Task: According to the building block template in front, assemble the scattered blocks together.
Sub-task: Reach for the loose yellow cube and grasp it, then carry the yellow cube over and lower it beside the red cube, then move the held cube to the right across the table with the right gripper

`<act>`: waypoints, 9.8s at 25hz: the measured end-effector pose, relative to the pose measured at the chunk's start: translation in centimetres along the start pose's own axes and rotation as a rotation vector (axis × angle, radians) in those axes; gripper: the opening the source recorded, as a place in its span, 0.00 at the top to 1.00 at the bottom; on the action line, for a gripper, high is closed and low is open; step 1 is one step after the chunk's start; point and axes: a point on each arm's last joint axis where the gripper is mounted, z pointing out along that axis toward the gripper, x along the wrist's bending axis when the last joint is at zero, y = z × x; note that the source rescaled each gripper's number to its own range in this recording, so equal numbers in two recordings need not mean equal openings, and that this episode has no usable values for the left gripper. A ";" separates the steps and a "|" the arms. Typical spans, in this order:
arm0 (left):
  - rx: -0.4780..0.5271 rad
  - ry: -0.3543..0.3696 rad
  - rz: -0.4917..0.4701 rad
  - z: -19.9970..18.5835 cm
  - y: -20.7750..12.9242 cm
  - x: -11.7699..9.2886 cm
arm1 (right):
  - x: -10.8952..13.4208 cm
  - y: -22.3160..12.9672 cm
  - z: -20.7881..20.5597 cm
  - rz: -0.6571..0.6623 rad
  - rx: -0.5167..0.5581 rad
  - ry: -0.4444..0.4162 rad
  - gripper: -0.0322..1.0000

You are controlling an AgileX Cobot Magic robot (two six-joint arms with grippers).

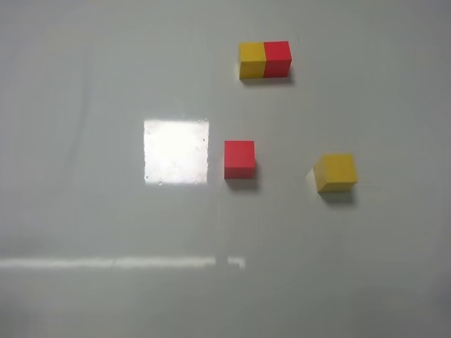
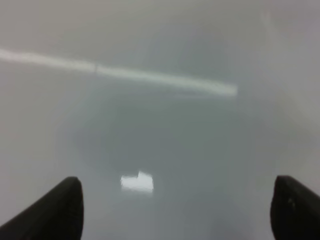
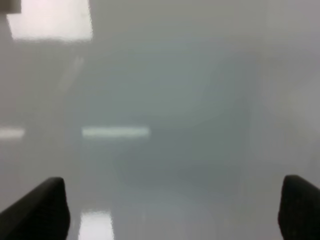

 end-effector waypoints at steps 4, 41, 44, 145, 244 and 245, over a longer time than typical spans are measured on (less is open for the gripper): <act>0.000 0.000 0.000 0.0 0.0 0.0 | 0.0 0.0 0.0 0.000 0.000 0.000 0.08; 0.000 0.000 0.001 0.0 0.0 0.0 | 0.3 7.4 1.5 0.055 0.197 0.036 0.01; 0.000 0.000 0.001 0.0 0.0 0.0 | 0.3 10.4 1.4 -0.056 0.169 0.065 0.00; -0.002 0.000 0.001 0.0 0.0 0.0 | 33.3 17.9 17.7 -1.445 0.200 0.519 0.97; 0.000 0.000 0.001 0.0 0.0 0.0 | 29.5 16.7 21.0 -1.550 0.256 0.491 0.66; 0.000 0.000 0.001 0.0 0.0 0.0 | 29.5 16.7 21.0 -1.554 0.256 0.492 0.75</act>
